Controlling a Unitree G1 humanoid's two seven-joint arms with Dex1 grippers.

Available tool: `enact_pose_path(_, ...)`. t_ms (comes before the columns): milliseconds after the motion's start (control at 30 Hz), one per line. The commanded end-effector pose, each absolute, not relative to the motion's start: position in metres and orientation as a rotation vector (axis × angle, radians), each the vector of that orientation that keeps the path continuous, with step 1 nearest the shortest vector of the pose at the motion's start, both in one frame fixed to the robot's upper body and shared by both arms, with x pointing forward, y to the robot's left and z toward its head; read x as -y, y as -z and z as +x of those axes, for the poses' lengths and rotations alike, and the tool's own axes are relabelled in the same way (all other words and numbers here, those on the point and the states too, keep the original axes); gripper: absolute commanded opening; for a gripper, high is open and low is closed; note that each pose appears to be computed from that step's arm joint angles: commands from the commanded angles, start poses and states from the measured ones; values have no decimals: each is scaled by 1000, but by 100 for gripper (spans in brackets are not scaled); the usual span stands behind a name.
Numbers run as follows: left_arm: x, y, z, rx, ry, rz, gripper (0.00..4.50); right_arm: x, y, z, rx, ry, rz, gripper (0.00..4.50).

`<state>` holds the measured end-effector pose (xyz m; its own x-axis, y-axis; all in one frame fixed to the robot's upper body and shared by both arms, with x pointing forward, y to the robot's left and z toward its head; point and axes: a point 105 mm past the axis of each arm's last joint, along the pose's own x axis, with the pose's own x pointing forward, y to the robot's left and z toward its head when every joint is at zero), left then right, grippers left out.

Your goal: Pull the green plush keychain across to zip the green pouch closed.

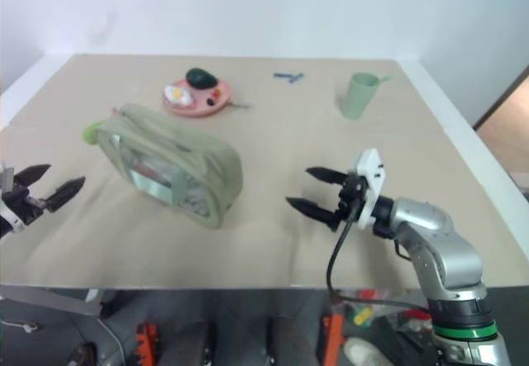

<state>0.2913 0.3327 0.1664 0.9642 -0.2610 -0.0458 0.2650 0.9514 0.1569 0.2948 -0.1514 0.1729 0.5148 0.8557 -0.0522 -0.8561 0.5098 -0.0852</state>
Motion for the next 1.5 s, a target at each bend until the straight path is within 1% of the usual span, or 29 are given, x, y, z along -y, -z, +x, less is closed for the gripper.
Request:
enact_pose_path(33,-323,-183,296,40,304,196,438,157,-184,299,50,-1022,-132,444)
enact_pose_path(133,-305,-185,297,72,374,144,438,161,-183,304,60,-1007,-139,444)
enact_pose_path(267,-301,-190,296,84,403,129,438,160,-184,306,67,-1011,-143,444)
enact_pose_path(400,-293,-208,288,128,475,92,438,158,-187,305,72,-1024,-149,444)
enact_pose_path(467,-281,-222,279,141,567,70,438,155,-192,304,75,-1043,-149,444)
enact_pose_path(567,-247,-241,260,111,778,60,438,148,-209,304,96,-1080,-156,444)
enact_pose_path(667,-207,-264,246,78,972,83,438,124,-231,314,118,-1105,-170,444)
enact_pose_path(733,-193,-270,241,66,1037,74,438,105,-241,315,125,-1151,-142,444)
enact_pose_path(867,-171,-264,233,11,1135,64,438,68,-241,324,113,-1189,-120,444)
enact_pose_path(1000,-169,-250,235,-33,1139,58,438,40,-228,331,81,-1237,-128,444)
enact_pose_path(1133,-167,-238,236,-44,1136,63,438,24,-229,338,59,-1255,-75,444)
enact_pose_path(1200,-165,-236,236,-39,1135,74,450,22,-230,342,54,-1252,-56,389)
enact_pose_path(1267,-164,-237,237,-20,1129,75,450,21,-231,341,53,-1262,-44,327)
enact_pose_path(1333,-163,-239,238,-7,1125,75,450,20,-231,341,50,-1271,-36,254)
enact_pose_path(1367,-163,-239,238,-4,1126,73,450,19,-231,340,49,-1273,-34,226)
enact_pose_path(1400,-162,-240,238,0,1127,72,450,19,-231,340,47,-1275,-34,183)
enact_pose_path(1500,-158,-239,236,4,1137,66,450,19,-231,338,42,-1286,-38,82)
